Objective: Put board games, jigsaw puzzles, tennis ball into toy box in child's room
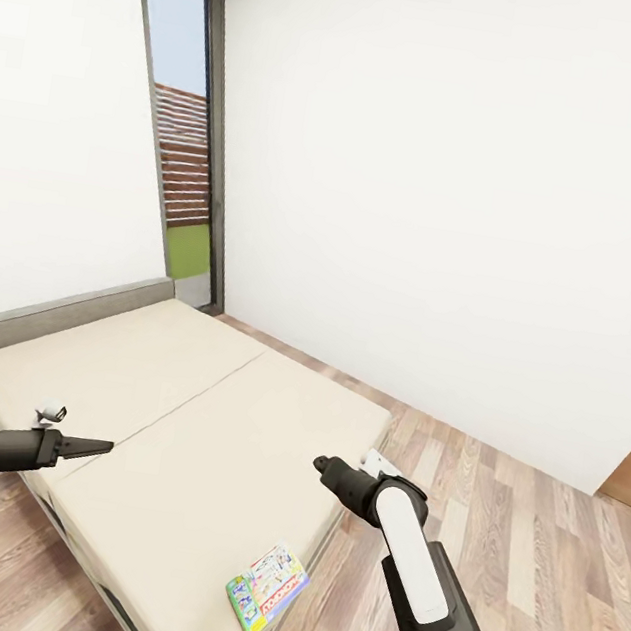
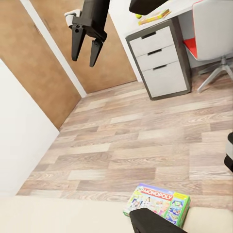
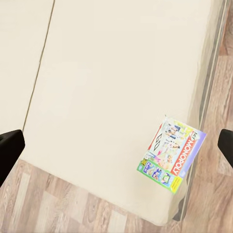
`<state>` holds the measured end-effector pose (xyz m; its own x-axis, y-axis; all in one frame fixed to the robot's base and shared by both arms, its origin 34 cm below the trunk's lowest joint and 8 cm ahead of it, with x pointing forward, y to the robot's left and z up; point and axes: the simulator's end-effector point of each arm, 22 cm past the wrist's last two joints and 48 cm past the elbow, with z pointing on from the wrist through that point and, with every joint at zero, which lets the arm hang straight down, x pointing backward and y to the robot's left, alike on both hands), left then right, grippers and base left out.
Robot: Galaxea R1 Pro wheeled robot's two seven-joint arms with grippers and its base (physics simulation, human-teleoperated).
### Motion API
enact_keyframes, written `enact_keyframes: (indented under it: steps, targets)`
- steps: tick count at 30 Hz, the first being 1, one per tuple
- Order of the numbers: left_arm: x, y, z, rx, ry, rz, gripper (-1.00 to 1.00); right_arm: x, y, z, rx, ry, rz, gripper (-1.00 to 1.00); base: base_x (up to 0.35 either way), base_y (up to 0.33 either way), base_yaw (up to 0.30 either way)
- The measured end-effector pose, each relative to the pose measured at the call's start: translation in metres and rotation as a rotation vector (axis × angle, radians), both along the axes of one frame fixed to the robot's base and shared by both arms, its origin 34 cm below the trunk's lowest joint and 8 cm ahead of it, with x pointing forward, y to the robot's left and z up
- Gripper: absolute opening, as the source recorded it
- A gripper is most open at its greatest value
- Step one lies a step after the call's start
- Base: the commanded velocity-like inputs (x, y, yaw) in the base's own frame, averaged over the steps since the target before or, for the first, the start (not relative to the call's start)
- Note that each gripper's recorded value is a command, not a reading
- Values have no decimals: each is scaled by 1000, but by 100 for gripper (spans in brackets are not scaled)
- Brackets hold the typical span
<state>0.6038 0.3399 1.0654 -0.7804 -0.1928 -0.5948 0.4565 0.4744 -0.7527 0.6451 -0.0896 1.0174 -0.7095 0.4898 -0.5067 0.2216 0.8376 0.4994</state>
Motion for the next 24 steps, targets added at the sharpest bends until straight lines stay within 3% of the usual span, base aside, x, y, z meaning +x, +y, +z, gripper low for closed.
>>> enact_keyframes:
  steps: [24]
  targets:
    - [1, 0, 0, 5, -10, 1, 100, 0, 1, 0, 1, 1, 1, 100, 0, -8, 13]
